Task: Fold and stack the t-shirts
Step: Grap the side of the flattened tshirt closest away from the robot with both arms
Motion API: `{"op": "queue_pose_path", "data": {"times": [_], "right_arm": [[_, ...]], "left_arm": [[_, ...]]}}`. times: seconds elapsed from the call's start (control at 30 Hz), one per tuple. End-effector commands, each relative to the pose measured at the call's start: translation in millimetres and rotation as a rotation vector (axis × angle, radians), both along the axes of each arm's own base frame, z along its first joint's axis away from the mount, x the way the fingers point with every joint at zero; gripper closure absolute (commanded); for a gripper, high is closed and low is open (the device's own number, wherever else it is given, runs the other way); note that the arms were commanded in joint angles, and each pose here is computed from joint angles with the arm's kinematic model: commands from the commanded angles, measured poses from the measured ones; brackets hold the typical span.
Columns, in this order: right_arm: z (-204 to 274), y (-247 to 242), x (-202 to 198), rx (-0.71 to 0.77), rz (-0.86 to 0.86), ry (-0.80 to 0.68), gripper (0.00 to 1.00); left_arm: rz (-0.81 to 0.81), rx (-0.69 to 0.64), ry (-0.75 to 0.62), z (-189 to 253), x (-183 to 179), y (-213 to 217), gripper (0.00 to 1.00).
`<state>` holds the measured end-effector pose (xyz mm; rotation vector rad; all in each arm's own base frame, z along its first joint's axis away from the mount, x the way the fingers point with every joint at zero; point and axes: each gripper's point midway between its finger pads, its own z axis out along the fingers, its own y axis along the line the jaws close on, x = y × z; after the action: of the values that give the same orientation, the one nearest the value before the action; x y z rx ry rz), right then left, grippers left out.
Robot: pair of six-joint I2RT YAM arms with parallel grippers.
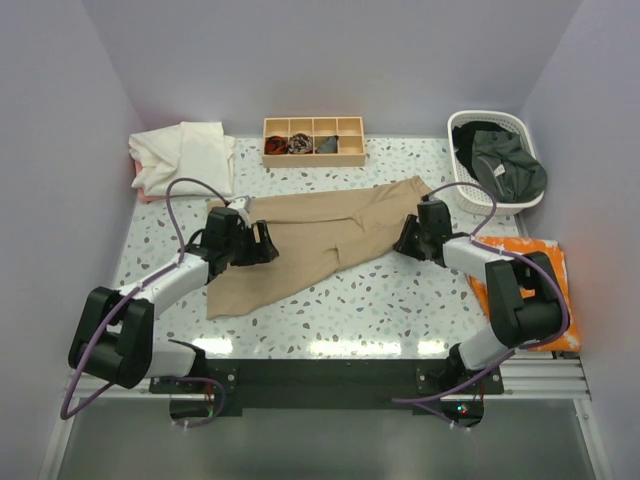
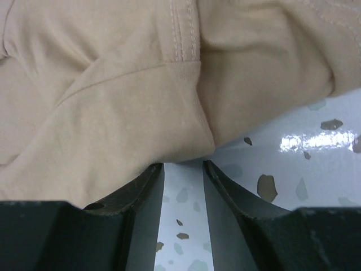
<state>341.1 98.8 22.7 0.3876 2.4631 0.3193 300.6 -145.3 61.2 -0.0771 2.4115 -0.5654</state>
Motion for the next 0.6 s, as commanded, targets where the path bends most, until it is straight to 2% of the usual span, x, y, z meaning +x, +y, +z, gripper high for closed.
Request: {"op": "queue_pose_path", "data": {"times": [0.0, 0.13, 0.23, 0.27, 0.33, 0.57], "right_arm": [[3, 6, 19, 0.033, -0.006, -0.092, 0.62], [3, 13, 21, 0.063, 0.015, -0.109, 0.63], [1, 12, 20, 0.061, 0.010, -0.103, 0.73], [2, 14, 21, 0.064, 0.020, -0.105, 0.87], [2, 15, 20, 0.066, 0.025, -0.103, 1.00], [20, 20, 13, 0.108, 0.038, -0.132, 1.00]], "left_arm": [[-0.006, -0.008, -0.020, -1, 4, -4, 0.25], [-0.001, -0.003, -0.015, -3, 3, -2, 0.25], [0.000, -0.005, -0.010, -5, 4, -3, 0.26], [0.000, -0.004, -0.009, -6, 4, -3, 0.26], [0.000, -0.005, -0.010, -5, 4, -3, 0.26], [-0.006, -0.005, -0.003, -9, 4, -4, 0.26]]}}
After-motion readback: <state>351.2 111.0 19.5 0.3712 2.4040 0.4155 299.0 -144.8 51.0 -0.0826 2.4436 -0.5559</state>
